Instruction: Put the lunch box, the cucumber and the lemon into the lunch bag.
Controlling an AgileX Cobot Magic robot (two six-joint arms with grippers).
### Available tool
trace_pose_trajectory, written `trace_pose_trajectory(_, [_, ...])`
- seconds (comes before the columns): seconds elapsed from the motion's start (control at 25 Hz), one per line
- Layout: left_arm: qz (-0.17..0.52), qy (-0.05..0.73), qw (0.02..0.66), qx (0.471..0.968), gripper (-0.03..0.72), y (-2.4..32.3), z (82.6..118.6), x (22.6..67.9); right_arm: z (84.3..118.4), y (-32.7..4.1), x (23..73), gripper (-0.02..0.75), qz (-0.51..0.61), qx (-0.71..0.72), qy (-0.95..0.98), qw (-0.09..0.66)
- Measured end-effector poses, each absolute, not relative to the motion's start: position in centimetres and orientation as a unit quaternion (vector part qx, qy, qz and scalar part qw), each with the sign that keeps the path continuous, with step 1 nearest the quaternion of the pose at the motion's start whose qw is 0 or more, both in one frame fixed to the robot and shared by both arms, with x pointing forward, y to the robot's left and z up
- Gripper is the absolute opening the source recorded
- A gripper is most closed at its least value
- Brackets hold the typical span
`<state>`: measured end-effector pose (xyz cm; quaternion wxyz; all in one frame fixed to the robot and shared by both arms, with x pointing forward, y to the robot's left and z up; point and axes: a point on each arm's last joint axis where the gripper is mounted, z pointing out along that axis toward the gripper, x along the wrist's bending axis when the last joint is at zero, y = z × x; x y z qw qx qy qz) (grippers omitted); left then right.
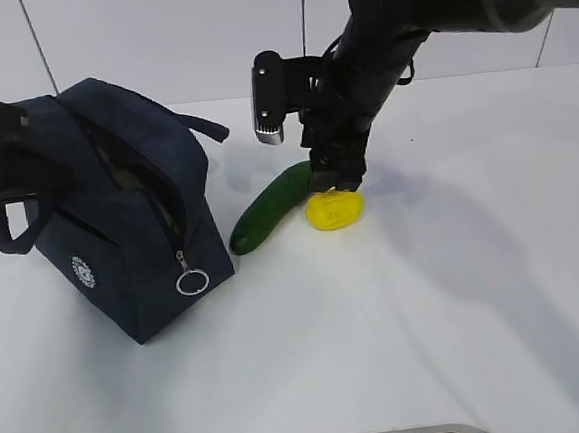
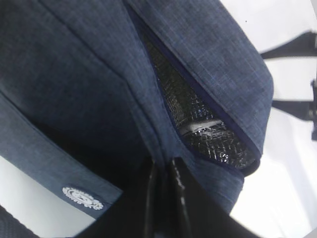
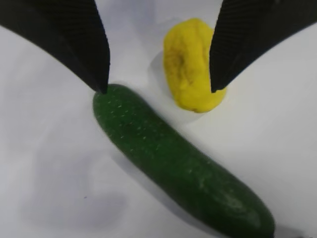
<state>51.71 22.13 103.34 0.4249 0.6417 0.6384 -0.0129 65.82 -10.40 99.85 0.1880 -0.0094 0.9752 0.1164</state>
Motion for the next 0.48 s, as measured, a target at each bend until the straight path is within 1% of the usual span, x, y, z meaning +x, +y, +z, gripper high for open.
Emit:
trace_pose_trajectory(0.16, [-0.012, 0.638, 0.425, 0.643, 0.003, 22.1, 103.3, 51.7, 100.2, -10.0, 66.6, 0.503, 0.133, -0.041, 0.962, 0.236])
trace_pose_trajectory(0.28, [-0.009, 0.633, 0.425, 0.647, 0.003, 22.1, 103.3, 51.7, 99.8, -9.8, 67.0, 0.503, 0.136, -0.053, 0.957, 0.251])
trace_pose_trajectory(0.48, [-0.004, 0.63, 0.425, 0.65, 0.003, 22.2, 103.3, 51.7, 98.5, -9.6, 67.3, 0.503, 0.132, -0.063, 0.958, 0.247])
